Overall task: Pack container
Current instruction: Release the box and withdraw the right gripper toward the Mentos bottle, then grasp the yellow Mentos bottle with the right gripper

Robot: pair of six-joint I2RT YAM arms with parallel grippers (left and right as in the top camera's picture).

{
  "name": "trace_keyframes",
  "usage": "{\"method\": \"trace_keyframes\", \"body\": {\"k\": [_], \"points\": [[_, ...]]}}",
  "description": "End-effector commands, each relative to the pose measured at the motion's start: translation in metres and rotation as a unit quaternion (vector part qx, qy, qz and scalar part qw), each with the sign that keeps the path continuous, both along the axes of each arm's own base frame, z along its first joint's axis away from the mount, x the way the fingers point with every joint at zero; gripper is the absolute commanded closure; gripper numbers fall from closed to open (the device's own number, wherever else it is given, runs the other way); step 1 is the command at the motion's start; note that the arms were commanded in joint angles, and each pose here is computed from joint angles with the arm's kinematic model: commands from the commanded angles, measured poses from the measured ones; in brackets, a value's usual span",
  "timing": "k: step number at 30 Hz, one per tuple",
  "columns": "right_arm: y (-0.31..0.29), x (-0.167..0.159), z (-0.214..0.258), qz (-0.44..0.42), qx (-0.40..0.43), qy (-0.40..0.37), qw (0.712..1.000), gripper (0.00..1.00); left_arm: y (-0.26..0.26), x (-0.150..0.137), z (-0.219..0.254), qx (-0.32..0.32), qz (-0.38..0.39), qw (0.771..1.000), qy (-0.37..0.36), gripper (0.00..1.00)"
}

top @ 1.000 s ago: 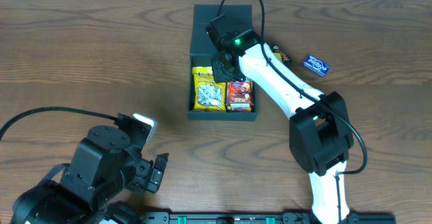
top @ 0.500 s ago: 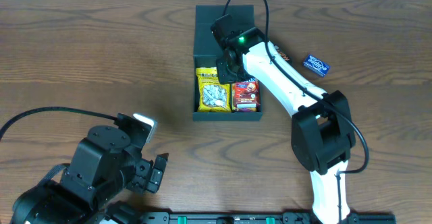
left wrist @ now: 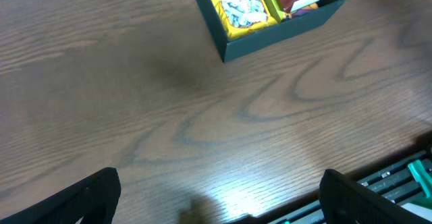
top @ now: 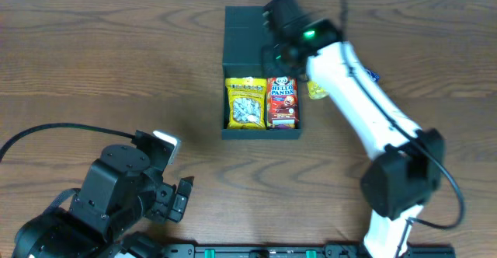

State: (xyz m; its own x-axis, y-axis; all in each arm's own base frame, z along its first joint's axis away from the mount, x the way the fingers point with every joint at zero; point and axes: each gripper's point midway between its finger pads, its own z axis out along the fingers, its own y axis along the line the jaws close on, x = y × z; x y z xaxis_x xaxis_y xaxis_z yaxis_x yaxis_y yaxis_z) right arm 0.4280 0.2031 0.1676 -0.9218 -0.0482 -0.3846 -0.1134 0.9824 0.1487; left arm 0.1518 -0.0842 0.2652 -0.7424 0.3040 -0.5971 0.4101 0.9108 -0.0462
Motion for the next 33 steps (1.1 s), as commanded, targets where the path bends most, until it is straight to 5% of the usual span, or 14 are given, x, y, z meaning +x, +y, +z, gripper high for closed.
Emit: {"method": "trace_keyframes", "body": {"k": [1,6,8,11,13,33], "points": [[-0.047,0.016,0.017,-0.031,-0.020,-0.021,0.999,0.98,0.000,-0.001,0.001,-0.003,0.003,1.000,0.001,0.05],[-0.123,0.026,0.005,-0.079,-0.046,0.000,0.996,0.96,0.000,-0.001,0.001,-0.003,0.003,1.000,0.001,0.05],[-0.142,0.028,0.000,-0.081,-0.055,0.004,0.995,0.83,0.000,-0.001,0.001,-0.003,0.003,1.000,0.001,0.05],[-0.156,0.030,-0.011,-0.075,-0.065,0.015,0.995,0.49,0.000,-0.001,0.001,-0.003,0.003,1.000,0.001,0.05],[-0.157,0.034,-0.023,-0.074,-0.066,0.023,0.995,0.41,0.000,-0.001,0.001,-0.003,0.003,1.000,0.001,0.05],[-0.124,0.041,-0.113,-0.019,-0.042,0.100,0.994,0.42,0.000,-0.001,0.001,-0.003,0.003,1.000,0.001,0.05]]}}
